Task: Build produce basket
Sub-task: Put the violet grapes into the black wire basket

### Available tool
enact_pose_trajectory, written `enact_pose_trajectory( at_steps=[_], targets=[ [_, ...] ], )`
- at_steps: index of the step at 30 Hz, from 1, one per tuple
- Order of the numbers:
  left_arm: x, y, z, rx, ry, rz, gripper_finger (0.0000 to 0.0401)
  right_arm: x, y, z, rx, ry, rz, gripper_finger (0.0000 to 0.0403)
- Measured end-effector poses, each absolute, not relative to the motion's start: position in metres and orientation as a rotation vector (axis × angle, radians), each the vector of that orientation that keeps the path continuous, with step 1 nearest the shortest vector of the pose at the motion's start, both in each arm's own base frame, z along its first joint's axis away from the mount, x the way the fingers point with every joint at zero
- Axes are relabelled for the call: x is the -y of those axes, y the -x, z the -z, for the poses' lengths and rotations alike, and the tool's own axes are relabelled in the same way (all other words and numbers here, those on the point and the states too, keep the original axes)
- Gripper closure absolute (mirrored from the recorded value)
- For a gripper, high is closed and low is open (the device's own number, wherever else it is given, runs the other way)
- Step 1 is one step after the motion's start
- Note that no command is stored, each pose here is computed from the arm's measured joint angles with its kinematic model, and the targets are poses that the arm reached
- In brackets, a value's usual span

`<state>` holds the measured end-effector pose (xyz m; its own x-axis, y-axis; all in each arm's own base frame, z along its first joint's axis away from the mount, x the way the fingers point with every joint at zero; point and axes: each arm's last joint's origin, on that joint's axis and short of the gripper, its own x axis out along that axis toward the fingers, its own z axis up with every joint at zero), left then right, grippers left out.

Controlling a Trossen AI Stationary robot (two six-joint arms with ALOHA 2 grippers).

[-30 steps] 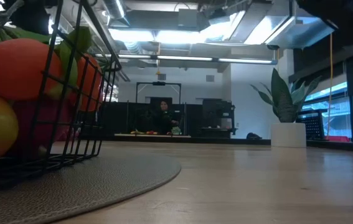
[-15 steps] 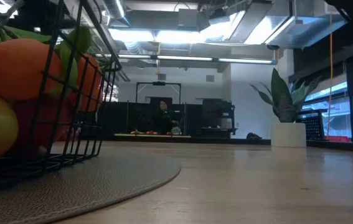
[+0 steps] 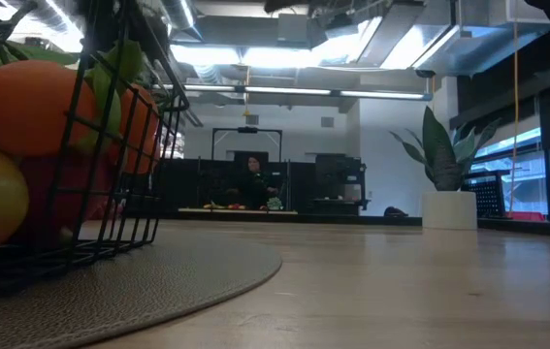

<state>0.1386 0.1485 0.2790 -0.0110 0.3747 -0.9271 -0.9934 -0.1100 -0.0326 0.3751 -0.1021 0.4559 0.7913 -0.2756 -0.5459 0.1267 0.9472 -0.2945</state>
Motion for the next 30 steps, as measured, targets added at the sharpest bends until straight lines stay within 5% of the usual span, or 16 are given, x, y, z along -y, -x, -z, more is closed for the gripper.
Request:
enact_pose_trajectory(
  at_steps=[11, 30],
  targets=[
    [-0.212, -0.132, -0.233, -1.011, 1.040, -1.530, 0.0309, 0.124, -0.364, -0.452, -0.692, 0.243, 0.256, 0.0393],
    [-0.240, -0.143, -0.180, -1.181, 0.953, -1.660, 0.0309, 0.149, -0.355, -0.451, -0.705, 0.228, 0.318, 0.0393]
  ],
)
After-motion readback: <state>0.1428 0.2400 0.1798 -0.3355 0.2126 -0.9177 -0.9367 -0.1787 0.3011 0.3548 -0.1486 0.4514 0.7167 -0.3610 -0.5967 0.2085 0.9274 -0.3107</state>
